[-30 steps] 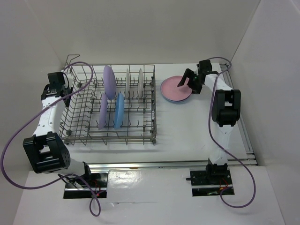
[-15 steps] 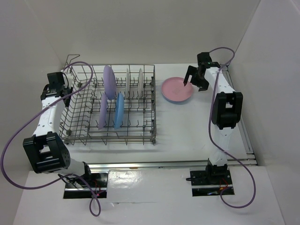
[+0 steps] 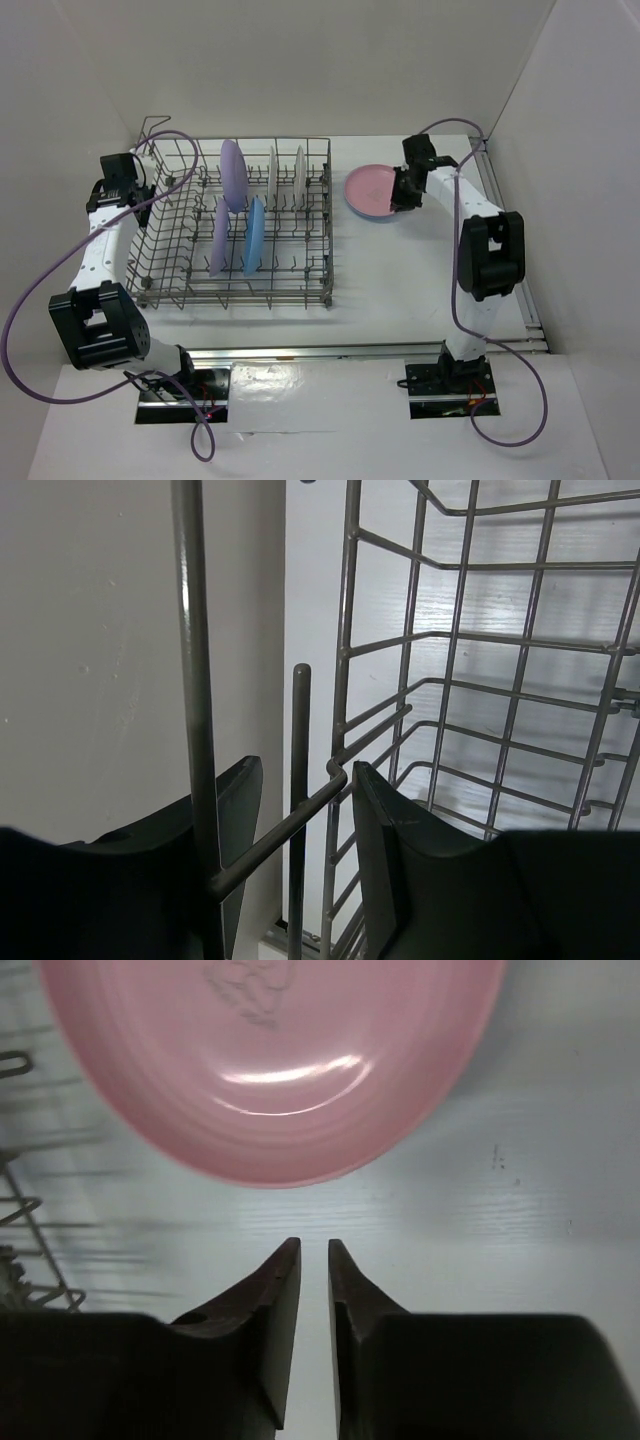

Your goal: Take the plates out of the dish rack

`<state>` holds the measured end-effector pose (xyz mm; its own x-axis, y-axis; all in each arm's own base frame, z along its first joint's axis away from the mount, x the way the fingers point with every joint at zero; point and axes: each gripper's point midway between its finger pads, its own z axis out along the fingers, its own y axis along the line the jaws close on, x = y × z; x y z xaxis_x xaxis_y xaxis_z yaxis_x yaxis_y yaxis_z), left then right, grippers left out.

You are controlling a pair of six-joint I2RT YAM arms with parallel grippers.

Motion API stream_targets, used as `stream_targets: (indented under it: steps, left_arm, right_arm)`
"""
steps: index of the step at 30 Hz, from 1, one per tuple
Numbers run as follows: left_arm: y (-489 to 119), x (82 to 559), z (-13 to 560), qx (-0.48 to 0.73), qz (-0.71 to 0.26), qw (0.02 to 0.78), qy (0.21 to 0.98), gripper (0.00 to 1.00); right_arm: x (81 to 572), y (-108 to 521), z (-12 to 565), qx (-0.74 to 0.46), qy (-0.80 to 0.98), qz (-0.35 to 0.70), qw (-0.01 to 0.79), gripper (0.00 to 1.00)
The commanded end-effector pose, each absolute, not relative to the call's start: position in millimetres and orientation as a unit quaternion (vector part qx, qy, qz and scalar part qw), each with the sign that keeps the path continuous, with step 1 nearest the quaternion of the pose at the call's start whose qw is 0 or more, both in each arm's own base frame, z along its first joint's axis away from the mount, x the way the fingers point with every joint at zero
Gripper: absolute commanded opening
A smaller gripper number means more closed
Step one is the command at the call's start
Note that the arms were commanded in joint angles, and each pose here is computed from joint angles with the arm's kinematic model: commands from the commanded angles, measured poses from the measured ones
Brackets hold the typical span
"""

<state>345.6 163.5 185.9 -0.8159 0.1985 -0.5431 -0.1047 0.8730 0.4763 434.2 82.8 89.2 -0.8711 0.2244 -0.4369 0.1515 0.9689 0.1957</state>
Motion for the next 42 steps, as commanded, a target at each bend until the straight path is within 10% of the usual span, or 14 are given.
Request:
stream_targets:
  steps: [1, 8, 42]
  left_arm:
    - [159, 358, 185, 0.028, 0.23, 0.318, 0.919, 0.54]
    - [160, 357, 186, 0.031, 0.235, 0.316, 0.919, 0.54]
    - [162, 358, 180, 0.031, 0.237, 0.306, 0.922, 0.56]
  right_arm:
    - [453, 88, 111, 0.086, 0.951, 0.081, 0.286, 0.18]
    - [466, 73, 88, 0.102, 0.962, 0.044, 0.251, 0.0]
    - [478, 52, 59, 0.125, 0.964, 0.032, 0.232, 0.0]
